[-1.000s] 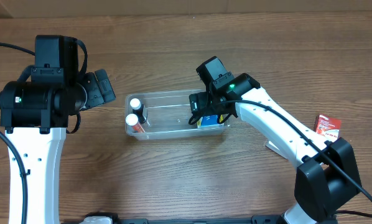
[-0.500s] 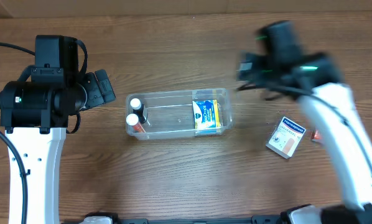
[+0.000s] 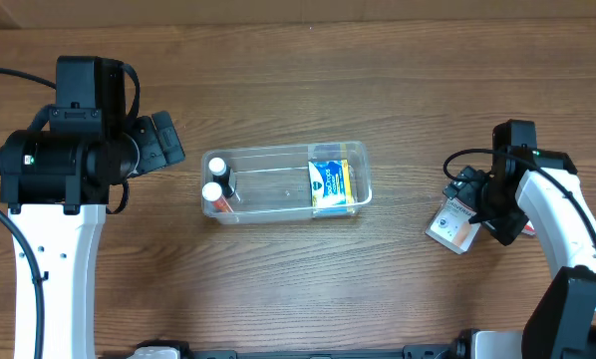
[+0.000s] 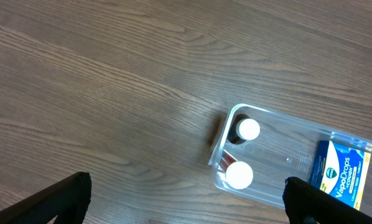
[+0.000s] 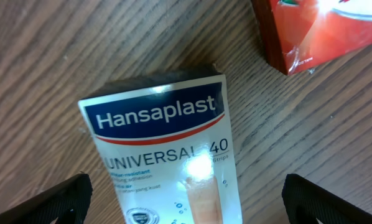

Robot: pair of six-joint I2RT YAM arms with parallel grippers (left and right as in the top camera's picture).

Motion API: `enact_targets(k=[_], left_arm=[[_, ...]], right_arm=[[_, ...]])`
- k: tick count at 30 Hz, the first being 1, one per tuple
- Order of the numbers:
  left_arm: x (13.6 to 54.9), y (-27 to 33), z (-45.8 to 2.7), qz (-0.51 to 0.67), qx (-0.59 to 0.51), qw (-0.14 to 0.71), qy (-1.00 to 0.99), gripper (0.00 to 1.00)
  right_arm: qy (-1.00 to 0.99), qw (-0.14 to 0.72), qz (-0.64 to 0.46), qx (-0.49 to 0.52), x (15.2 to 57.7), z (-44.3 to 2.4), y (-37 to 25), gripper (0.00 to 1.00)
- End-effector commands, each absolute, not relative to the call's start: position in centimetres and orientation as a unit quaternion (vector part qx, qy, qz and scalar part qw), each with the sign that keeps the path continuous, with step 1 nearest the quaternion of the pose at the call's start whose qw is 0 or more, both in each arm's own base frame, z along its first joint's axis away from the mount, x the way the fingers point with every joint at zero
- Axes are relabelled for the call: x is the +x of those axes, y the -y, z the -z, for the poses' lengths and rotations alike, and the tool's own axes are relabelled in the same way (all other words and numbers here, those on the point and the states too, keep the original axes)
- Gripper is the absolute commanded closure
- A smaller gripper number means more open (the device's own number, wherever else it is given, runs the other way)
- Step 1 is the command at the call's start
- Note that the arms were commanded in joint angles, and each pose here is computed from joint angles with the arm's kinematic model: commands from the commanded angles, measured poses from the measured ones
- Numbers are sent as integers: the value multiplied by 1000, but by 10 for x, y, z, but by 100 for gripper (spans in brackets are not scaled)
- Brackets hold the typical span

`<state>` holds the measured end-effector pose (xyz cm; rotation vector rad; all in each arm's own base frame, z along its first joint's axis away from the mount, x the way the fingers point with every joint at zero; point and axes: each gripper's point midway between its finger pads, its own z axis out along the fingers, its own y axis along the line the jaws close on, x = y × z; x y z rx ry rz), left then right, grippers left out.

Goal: Pack container
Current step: 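Grasp the white Hansaplast box with the right gripper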

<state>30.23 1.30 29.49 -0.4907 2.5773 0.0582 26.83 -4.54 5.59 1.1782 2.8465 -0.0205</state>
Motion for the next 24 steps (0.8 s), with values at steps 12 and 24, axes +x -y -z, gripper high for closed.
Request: enact_targets(k=[12, 24], left_arm=[[303, -16, -302, -27, -174, 267, -948, 0], [303, -16, -302, -27, -174, 267, -948, 0]], right_arm=[[-942, 25, -5, 333, 264, -34, 40, 0], [-942, 27, -6, 334, 258, -18, 39, 20]])
